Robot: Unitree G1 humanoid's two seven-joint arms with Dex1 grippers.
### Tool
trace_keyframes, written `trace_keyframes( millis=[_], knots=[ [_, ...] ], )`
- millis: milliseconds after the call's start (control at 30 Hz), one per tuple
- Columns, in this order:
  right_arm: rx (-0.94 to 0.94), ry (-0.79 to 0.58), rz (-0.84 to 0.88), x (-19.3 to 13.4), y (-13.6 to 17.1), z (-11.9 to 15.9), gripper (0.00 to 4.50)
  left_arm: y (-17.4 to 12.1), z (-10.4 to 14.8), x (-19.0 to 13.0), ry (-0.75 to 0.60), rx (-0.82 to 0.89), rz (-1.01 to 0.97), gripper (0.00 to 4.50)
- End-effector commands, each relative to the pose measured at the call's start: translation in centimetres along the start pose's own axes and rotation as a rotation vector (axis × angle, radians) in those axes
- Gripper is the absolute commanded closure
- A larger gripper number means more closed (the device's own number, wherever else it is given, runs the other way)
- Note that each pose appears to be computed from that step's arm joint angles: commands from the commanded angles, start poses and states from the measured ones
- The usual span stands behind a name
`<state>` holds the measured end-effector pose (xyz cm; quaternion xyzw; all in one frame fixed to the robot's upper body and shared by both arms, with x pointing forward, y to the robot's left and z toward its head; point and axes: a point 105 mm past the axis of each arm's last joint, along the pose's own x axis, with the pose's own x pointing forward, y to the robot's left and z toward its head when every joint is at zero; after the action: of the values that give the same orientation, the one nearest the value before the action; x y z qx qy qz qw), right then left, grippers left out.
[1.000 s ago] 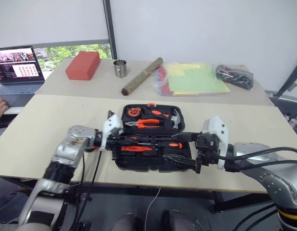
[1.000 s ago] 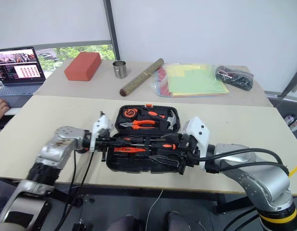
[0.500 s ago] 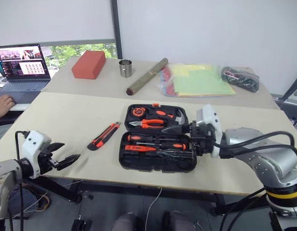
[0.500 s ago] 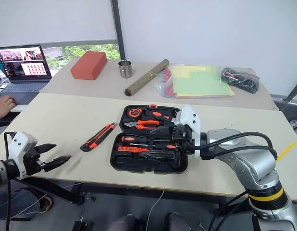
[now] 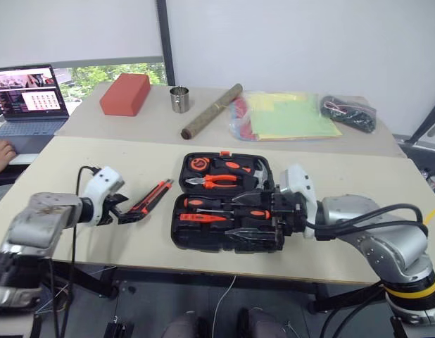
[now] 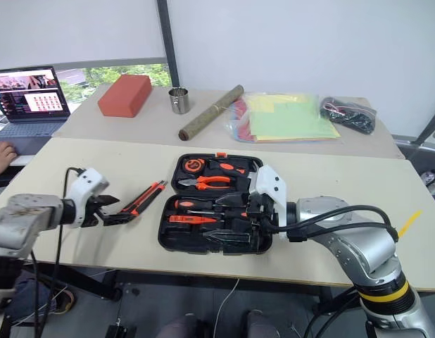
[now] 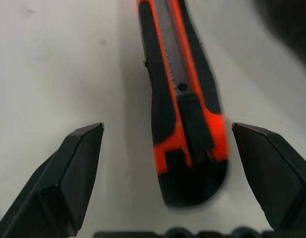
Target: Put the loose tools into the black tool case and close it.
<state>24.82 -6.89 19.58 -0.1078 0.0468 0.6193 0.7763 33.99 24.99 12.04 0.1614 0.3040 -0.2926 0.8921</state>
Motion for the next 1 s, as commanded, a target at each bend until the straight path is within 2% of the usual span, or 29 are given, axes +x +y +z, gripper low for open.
trace_keyframes(
  millis=[33, 133, 233, 300, 333, 433, 500, 600, 700, 1000],
  knots=[
    [-0.05, -0.019, -0.017, -0.4, 0.5, 0.9, 0.0, 0.2, -0.8, 1.4, 0.051, 0.014, 0.005, 0.07],
    [-0.053, -0.007, -0.027, -0.6, 0.6, 0.8, 0.0, 0.5, -0.8, 2.0, 0.044, 0.009, 0.015, 0.78],
    [-0.034, 0.0, -0.035, -1.0, 0.6, 0.6, 0.0, 1.2, -0.1, 1.5, -0.009, -0.022, 0.037, 1.85],
    [-0.013, 0.011, -0.031, -1.4, 0.8, 0.3, 0.0, 2.1, 1.6, 0.3, -0.09, -0.035, 0.053, 2.54],
    [-0.007, 0.014, -0.029, -1.5, 0.8, 0.3, 0.0, 2.4, 2.2, -0.1, -0.117, -0.035, 0.056, 2.69],
    [0.016, 0.035, -0.022, -2.1, 1.2, -0.2, 0.0, -0.1, 7.2, -3.1, -0.321, 0.147, -0.142, 2.69],
    [0.018, 0.058, -0.025, -2.5, 1.5, -0.6, 0.0, -3.3, 8.8, -4.8, -0.342, 0.263, -0.352, 2.69],
    [0.016, 0.093, -0.045, -3.0, 1.7, -1.3, 0.0, -7.7, 8.6, -5.5, -0.256, 0.433, -0.631, 2.69],
    [0.026, 0.11, -0.069, -3.5, 1.9, -1.8, 0.0, -10.5, 7.7, -3.9, -0.163, 0.599, -0.787, 2.69],
    [0.04, 0.118, -0.148, -4.1, 2.5, -2.4, 0.0, -12.1, 7.0, 1.5, -0.044, 0.715, -0.858, 2.69]
  ],
)
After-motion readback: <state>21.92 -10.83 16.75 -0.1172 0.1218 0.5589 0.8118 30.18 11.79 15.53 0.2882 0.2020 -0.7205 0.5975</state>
